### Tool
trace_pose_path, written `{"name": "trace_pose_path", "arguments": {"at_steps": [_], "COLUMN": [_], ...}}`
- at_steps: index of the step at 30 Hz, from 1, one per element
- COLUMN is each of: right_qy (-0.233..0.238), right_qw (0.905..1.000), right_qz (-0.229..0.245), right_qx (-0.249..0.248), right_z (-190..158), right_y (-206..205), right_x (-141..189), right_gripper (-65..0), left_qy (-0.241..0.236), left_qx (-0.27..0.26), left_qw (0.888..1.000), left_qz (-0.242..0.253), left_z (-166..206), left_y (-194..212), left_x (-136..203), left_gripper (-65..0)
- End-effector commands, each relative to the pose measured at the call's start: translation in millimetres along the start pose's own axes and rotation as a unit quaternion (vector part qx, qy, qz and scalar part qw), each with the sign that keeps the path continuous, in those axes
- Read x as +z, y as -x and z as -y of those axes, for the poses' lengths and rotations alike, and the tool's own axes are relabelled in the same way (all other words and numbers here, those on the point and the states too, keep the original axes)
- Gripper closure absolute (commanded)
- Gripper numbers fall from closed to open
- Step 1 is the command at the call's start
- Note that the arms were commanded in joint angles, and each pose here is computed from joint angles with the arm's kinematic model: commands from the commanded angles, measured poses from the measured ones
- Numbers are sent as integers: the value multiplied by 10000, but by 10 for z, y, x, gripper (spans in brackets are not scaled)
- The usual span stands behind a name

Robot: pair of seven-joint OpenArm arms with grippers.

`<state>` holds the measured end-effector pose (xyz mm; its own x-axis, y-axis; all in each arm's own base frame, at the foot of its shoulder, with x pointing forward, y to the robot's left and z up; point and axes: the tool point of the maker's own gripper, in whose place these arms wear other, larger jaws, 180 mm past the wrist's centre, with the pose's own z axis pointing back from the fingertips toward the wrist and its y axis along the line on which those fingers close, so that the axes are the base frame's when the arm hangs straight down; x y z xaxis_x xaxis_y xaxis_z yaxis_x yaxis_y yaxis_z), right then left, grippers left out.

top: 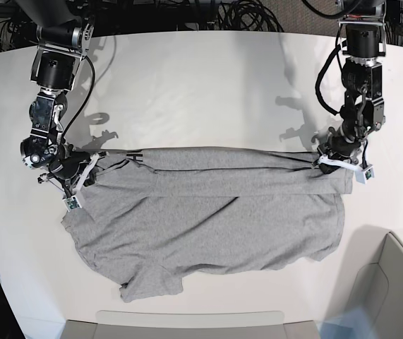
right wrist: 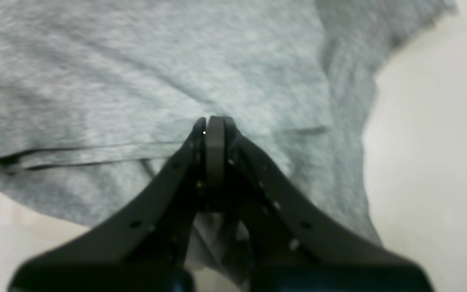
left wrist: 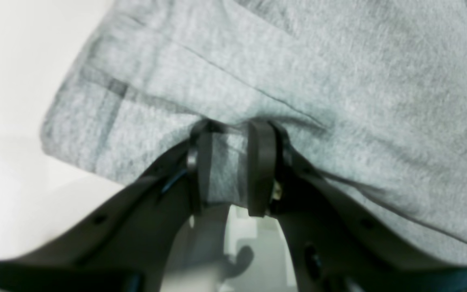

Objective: Fold the T-shirt properly
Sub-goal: 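Drag the folded shirt back toward the robot with both grippers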

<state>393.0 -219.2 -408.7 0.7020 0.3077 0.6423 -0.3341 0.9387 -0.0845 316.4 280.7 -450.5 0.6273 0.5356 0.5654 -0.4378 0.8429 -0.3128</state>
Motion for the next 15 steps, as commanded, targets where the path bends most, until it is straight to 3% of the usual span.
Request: {"name": "trace_pose_path", "arguments": {"at_steps": [1,8,15], "right_qy": [200,204,-95], "right_qw": [9997,9996,9971], "right_qz": [156,-106,-176], "right_qx": [66,173,740], "right_z": [151,87,-216], "right_y": [-162,222,523], "right_x": [69,150,379], "right_gripper": [0,0,0], "left_qy": [-402,-226,-266], "left_qx": [-27,-307,-418], "left_qw": [9987,9970,9924], "left_qz": [-302,-678,-1128], "left_z": [-232,-184,-281], "left_y": [145,478,829], "left_x": [24,267,437], "left_gripper": [0,0,0]}}
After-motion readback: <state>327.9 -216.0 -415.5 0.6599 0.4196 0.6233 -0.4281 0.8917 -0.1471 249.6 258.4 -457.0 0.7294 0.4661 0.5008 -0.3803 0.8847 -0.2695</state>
